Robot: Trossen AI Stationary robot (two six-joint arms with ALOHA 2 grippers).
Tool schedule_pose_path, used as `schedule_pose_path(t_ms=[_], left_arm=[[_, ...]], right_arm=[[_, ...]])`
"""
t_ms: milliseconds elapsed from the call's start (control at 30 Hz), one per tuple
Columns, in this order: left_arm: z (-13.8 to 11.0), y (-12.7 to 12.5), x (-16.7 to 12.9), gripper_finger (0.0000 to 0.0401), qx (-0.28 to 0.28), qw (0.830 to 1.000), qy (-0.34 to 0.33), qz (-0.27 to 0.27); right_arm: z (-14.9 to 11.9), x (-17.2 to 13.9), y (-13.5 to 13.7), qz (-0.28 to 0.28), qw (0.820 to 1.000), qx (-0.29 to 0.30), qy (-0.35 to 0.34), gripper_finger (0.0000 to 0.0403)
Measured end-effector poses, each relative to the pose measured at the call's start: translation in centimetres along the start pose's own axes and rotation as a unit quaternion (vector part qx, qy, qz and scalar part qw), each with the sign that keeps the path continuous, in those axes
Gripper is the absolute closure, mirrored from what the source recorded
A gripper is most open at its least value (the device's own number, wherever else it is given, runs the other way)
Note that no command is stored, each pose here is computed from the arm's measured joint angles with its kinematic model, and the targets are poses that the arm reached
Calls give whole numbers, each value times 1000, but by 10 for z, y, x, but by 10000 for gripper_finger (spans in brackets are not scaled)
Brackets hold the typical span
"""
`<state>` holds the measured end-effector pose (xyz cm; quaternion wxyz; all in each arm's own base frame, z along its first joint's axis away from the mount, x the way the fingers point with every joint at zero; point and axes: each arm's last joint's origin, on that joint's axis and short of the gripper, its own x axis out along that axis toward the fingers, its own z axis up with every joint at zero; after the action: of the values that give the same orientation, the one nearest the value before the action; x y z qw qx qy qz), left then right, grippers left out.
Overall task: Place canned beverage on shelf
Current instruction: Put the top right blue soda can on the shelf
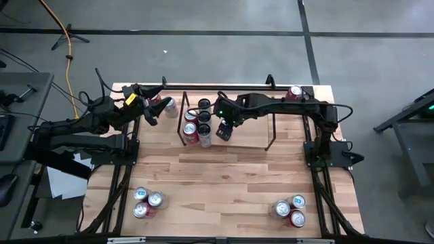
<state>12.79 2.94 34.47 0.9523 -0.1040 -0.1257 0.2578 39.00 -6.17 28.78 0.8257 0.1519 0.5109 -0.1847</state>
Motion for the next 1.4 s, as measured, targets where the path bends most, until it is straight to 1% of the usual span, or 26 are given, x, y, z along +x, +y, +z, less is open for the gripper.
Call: schedule_pose_path(t_ms=[200,467,667,800,933,1100,1200,1267,1333,1400], left_arm=[[0,0,0,101,1,1000,0,0],[0,1,0,101,1,1000,-1,9],[0,1,0,101,1,1000,-2,10],[0,1,0,101,0,1000,-2,10],[0,1,0,101,0,1000,-2,10],[0,1,0,101,0,1000,-2,10],[0,1,0,101,0,1000,-2,10],[0,1,0,101,1,1000,-2,11],[0,1,0,101,1,1000,-2,10],[0,1,0,101,2,1000,-1,10]], right_arm=[[-3,4,0,10,1000,-4,5,178],[-3,4,1,17,1000,-9,7,122],[-1,3,1,19,1000,-23,0,106],[5,-6,3,23,999,-37,-14,101],[14,-23,4,29,998,-50,-37,99],[23,-49,5,30,993,-97,-52,99],[19,-63,6,22,991,-126,-40,109],[11,-71,8,6,989,-144,-33,128],[0,-77,9,-14,987,-155,-23,157],[-14,-79,9,-24,987,-160,-15,197]])
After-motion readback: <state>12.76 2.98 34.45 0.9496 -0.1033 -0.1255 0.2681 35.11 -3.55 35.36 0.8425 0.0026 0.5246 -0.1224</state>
